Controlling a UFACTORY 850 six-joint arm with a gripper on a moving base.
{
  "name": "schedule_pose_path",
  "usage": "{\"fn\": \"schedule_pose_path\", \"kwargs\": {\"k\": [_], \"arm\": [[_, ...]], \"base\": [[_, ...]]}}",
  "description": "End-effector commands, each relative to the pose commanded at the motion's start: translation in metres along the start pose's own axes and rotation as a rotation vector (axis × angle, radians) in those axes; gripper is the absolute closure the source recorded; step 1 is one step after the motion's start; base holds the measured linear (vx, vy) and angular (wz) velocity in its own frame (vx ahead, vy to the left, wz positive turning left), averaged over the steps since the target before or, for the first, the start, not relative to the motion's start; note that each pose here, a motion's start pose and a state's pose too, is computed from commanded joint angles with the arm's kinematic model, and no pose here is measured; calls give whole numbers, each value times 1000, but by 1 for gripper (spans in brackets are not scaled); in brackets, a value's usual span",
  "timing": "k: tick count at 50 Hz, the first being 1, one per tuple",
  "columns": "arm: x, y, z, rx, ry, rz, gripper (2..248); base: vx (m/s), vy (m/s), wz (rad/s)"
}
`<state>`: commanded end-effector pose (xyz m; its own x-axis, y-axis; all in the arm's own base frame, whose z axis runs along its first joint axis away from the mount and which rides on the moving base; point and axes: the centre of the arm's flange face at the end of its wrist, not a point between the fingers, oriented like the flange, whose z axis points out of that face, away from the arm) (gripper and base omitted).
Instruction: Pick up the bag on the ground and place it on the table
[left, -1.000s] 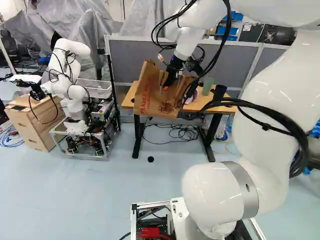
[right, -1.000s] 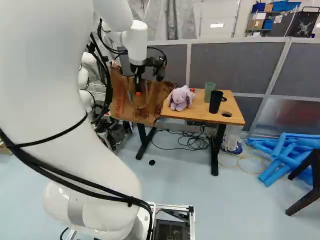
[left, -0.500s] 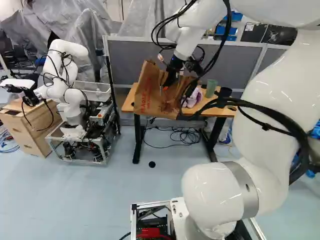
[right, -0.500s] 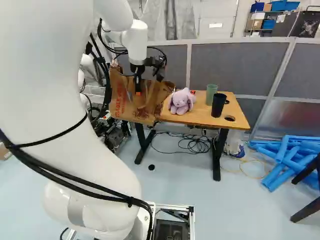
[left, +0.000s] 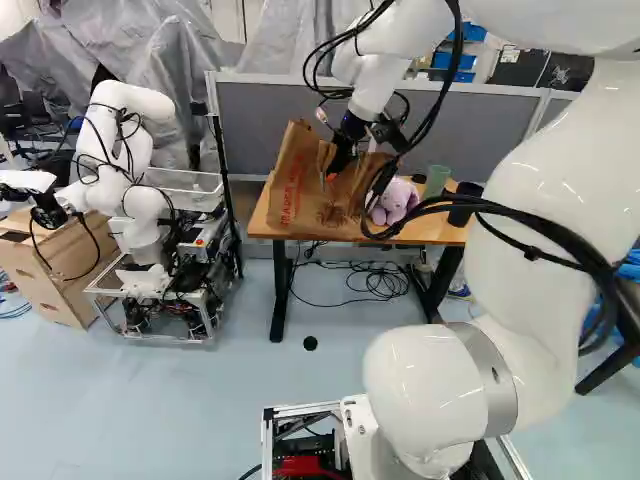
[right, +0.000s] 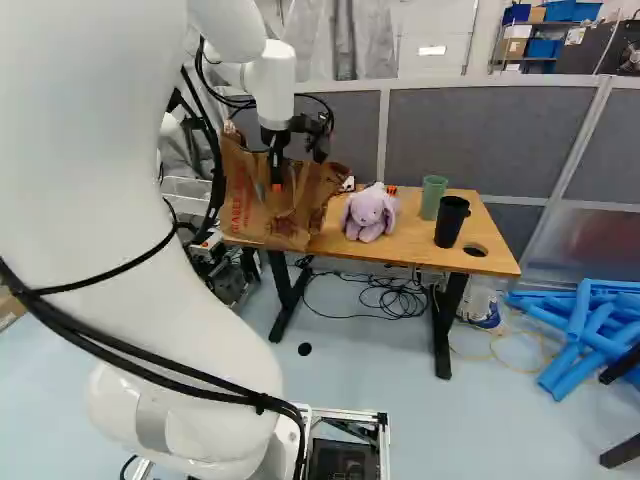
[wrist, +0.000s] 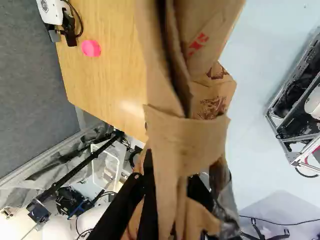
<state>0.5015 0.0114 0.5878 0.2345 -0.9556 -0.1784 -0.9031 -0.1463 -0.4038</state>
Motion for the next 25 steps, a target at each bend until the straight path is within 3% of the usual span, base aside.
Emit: {"fn": "schedule_pose_path", "kwargs": {"k": [25], "arm": [[0,0,0,0,0,0,229]], "base": [[139,2,-5]]}}
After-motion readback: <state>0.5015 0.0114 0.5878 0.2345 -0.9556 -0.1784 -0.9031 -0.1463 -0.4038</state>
